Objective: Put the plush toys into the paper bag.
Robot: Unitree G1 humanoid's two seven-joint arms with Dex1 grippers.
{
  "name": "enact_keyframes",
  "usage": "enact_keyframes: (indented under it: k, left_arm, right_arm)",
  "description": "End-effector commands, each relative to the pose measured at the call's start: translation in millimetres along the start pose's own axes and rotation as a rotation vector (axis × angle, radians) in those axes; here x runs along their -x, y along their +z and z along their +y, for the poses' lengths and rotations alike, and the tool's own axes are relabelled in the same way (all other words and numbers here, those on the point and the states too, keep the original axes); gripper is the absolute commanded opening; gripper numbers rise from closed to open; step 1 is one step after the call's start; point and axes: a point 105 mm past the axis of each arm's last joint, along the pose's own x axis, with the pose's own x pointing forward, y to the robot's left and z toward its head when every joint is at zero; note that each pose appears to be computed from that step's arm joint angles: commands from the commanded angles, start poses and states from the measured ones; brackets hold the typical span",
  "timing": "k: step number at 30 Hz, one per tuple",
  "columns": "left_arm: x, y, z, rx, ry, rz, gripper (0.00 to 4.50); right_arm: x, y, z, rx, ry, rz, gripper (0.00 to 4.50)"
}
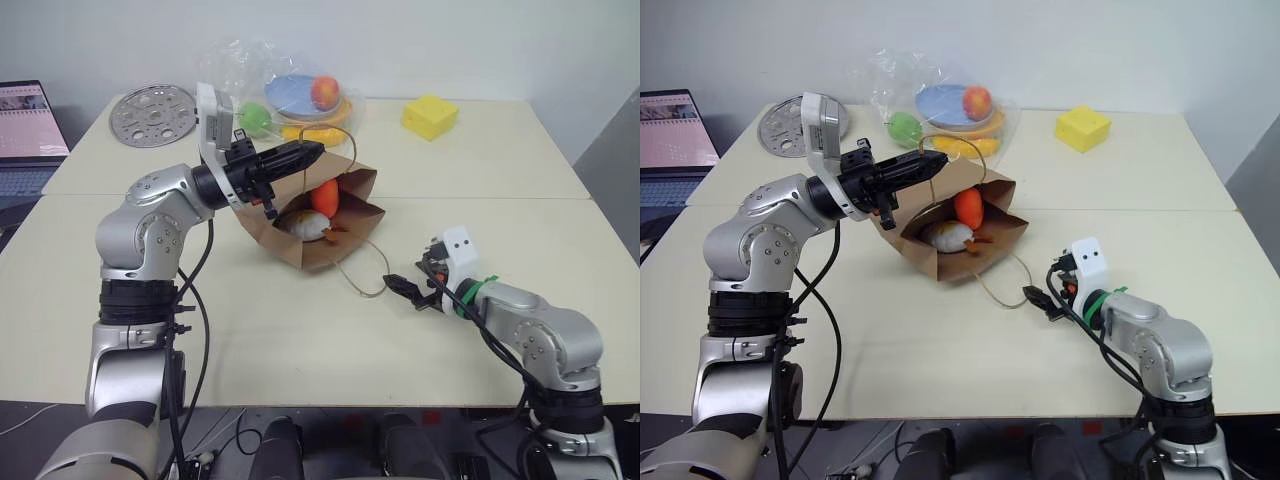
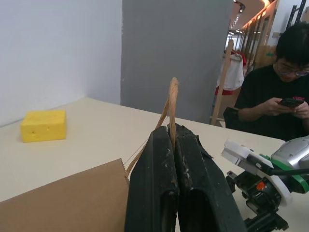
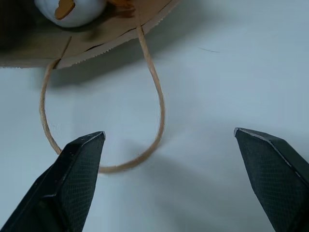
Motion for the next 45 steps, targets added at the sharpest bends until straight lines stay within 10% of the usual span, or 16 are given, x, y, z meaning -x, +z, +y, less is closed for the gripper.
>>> enact_keyframes:
  k: [1, 10, 22, 36, 45]
  left_arm:
    - [0, 15, -3, -0.057, -0.007, -0.027, 0.0]
    - [1, 15, -3, -0.058, -0.004, -0.027, 0.0]
    - [2, 13, -2, -0.061, 0.007, -0.023, 0.0]
    - [10, 26, 8, -0.081, 0.058, -0.028, 0.0]
    - [11, 28, -3, -0.072, 0.002, -0.011, 0.0]
  right_arm:
    - [0, 15, 3, -0.019, 0.011, -0.053, 4.49]
    - [-11, 9, 8, -0.031, 0.04, -0.03, 4.12]
    - [-5, 24, 17, -0.079, 0.096, -0.084, 0.05]
    - [52, 154, 73, -0.1, 0.474, -0.439, 0.05]
    - [51, 159, 94, -0.129, 0.549, -0.423, 0.05]
